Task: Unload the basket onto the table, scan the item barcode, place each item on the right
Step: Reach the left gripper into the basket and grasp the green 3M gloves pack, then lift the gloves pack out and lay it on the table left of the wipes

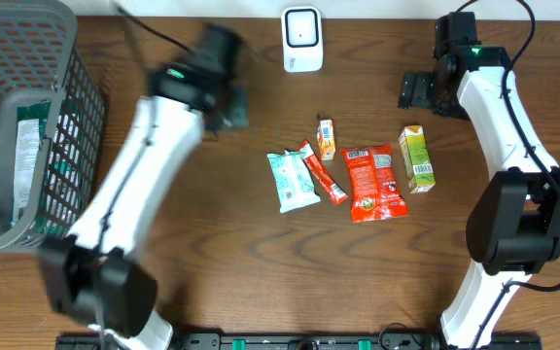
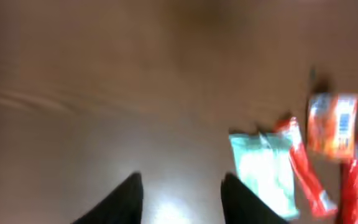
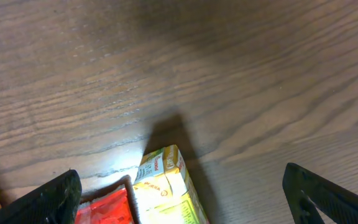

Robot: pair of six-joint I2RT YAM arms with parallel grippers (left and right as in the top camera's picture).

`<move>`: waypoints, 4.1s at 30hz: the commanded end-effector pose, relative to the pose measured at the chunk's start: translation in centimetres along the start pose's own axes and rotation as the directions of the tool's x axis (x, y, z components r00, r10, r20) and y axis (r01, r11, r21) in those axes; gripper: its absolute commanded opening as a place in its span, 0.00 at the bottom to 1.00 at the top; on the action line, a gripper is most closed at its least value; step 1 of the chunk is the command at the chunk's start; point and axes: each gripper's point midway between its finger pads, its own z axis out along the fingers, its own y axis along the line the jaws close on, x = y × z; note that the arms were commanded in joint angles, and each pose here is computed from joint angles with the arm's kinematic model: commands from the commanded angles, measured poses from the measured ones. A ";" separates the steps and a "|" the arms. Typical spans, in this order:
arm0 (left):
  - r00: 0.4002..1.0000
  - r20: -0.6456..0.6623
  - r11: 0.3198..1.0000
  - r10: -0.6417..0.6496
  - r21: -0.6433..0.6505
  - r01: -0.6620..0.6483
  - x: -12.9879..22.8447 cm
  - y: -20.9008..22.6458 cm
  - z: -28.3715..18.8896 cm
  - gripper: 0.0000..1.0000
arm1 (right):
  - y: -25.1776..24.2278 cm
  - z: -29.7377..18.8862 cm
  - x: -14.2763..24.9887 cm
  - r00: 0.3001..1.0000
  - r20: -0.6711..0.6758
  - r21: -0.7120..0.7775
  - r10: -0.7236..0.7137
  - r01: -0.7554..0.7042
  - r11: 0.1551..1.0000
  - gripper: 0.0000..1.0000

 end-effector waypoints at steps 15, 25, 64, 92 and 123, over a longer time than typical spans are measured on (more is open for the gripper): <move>0.700 0.492 0.707 -0.518 -0.214 0.674 -5.6 36.2 -13.6 0.72 | -0.4 -0.5 -0.5 1.000 0.015 0.004 0.008 -0.008 1.000 0.99; 0.899 -0.152 0.909 -0.410 -0.152 0.388 1.9 36.5 7.4 0.75 | -0.4 -0.5 -0.5 1.000 0.015 0.004 0.007 -0.007 1.000 0.99; 0.867 -0.230 0.894 -0.442 -0.194 0.404 5.7 35.3 15.3 0.81 | -0.4 -0.5 -0.5 1.000 0.015 0.004 0.008 -0.008 1.000 0.99; 0.843 -0.227 0.849 -0.488 -0.349 0.397 9.7 36.9 16.5 0.07 | -0.4 -0.5 -0.5 1.000 0.015 0.004 0.008 -0.008 1.000 0.99; 0.737 0.525 0.903 -0.427 0.199 0.381 0.8 11.7 -22.5 0.07 | -0.4 -0.5 -0.5 1.000 0.015 0.004 0.007 -0.007 1.000 0.99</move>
